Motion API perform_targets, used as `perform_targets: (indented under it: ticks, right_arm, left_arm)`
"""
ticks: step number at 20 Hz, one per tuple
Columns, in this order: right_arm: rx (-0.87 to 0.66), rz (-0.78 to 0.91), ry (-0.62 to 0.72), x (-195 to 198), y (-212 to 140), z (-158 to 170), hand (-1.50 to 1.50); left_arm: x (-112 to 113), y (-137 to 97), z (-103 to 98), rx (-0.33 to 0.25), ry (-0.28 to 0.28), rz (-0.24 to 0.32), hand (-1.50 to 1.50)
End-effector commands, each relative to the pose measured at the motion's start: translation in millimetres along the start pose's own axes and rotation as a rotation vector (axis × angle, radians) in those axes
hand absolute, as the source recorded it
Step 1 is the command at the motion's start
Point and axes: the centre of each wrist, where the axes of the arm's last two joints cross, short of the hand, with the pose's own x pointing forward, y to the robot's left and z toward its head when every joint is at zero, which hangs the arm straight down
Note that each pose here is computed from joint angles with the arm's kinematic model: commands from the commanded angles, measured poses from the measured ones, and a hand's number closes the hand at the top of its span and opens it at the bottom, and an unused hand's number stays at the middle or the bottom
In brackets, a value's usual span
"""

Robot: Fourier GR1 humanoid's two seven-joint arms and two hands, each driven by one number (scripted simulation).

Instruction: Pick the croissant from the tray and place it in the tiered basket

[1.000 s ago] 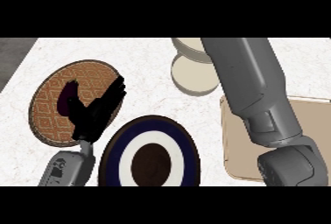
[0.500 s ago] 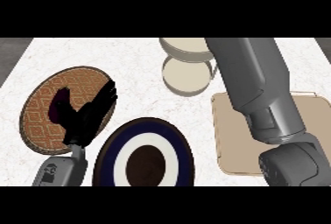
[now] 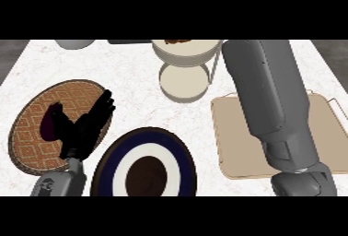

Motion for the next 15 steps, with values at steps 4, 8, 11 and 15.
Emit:
perform_targets:
  ticks: [4,8,11,15]
  right_arm:
    - [0.147,0.046,-0.006,-5.7,-36.3,22.9,-1.5]
    - [0.178,0.033,0.003,-21.4,-64.0,28.0,-1.5]
    - [0.179,0.013,-0.001,-25.2,-90.9,33.6,-1.5]
    - [0.177,0.004,-0.012,-38.0,-127.2,39.1,-1.5]
  left_arm:
    - [-14.2,10.8,9.3,0.042,0.031,0.015,0.0]
    - [-14.9,13.9,13.8,0.066,0.033,0.007,0.0]
    - [-12.0,17.0,13.1,0.079,0.026,0.006,0.0]
    - [-13.0,31.3,21.3,0.112,0.036,0.028,0.0]
